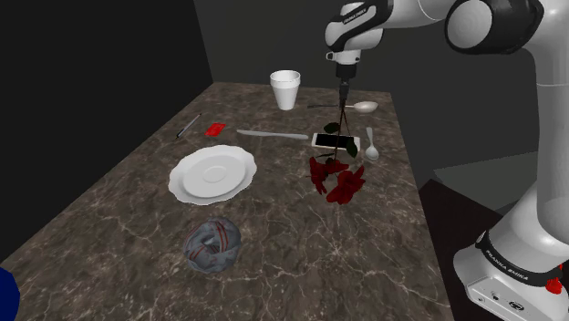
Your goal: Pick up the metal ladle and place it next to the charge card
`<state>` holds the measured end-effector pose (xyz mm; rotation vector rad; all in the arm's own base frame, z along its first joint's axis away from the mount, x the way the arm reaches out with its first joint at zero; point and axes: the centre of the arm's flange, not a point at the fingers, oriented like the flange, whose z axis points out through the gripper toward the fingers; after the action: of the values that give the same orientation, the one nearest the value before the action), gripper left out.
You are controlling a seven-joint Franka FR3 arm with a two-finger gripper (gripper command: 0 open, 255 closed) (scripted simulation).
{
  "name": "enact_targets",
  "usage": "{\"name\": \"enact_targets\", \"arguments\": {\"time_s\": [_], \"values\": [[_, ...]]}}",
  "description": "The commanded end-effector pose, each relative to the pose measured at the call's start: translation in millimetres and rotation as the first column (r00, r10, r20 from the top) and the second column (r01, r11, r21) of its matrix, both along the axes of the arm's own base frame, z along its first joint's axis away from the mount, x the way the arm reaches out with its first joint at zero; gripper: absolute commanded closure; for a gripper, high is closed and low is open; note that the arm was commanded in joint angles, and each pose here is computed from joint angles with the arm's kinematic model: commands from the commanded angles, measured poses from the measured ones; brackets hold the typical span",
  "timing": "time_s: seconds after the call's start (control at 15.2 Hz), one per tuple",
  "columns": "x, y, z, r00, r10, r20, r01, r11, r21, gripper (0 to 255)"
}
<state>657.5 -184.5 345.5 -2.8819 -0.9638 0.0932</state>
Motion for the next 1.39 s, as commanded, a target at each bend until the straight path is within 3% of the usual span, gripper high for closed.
{"name": "enact_targets", "arguments": {"time_s": [0.0, 0.46, 0.53, 1.12, 1.32], "values": [[-1, 0, -8, 1.0, 0.0, 0.0, 0.0, 1.0, 0.0, 0], [0, 0, -8, 1.0, 0.0, 0.0, 0.0, 1.0, 0.0, 0], [0, 0, -8, 1.0, 0.0, 0.0, 0.0, 1.0, 0.0, 255], [0, 0, -8, 1.0, 0.0, 0.0, 0.0, 1.0, 0.0, 255], [0, 0, 8, 1.0, 0.0, 0.0, 0.0, 1.0, 0.0, 255]]}}
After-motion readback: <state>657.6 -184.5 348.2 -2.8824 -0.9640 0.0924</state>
